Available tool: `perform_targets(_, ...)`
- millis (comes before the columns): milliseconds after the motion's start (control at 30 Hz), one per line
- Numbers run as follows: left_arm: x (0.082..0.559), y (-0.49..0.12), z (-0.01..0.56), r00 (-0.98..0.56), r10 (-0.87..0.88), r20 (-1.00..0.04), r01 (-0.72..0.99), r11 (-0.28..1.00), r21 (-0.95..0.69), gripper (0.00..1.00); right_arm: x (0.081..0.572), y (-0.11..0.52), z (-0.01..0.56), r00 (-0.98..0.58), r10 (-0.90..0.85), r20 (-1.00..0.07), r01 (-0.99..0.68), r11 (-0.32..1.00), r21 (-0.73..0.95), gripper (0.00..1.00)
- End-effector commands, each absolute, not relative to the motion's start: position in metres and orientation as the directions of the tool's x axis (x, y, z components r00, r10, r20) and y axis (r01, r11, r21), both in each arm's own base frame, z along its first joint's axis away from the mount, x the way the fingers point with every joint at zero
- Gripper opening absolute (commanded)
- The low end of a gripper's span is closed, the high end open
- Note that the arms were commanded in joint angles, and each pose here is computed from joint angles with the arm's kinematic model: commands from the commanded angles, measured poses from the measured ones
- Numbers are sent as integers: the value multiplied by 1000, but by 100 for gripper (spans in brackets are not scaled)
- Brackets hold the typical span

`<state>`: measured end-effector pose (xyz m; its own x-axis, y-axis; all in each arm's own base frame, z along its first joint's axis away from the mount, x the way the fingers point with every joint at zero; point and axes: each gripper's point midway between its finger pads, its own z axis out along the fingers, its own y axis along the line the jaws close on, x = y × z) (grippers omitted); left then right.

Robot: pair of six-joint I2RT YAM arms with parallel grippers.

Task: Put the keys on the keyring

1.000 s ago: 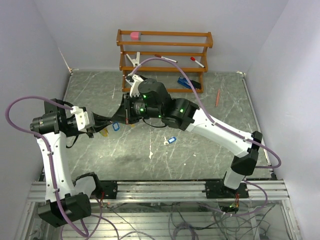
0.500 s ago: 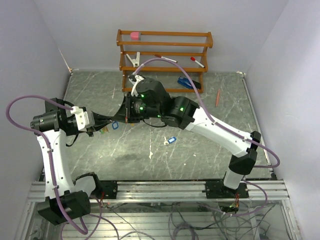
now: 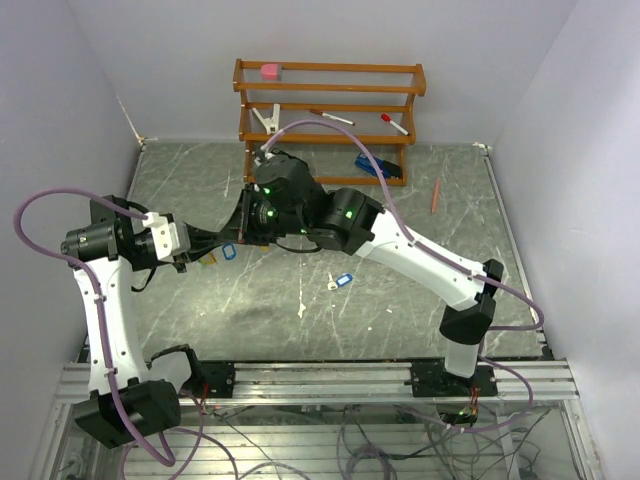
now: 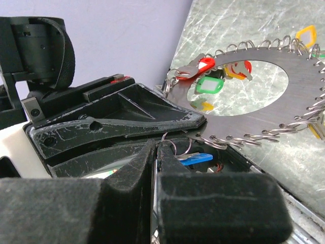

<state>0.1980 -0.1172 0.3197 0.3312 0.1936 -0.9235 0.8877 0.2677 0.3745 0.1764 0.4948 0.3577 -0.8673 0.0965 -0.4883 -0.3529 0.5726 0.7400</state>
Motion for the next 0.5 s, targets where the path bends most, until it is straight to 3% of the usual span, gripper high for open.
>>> perform_targets(0, 194, -124, 349, 458, 130, -880, 839, 263, 476, 7, 161, 509, 348, -903, 103, -417, -285, 581, 762, 0)
perform_targets(467, 203, -119, 360, 454, 134, -881, 836, 279, 473, 7, 152, 511, 357, -904, 227, -362, -171, 584, 794, 0)
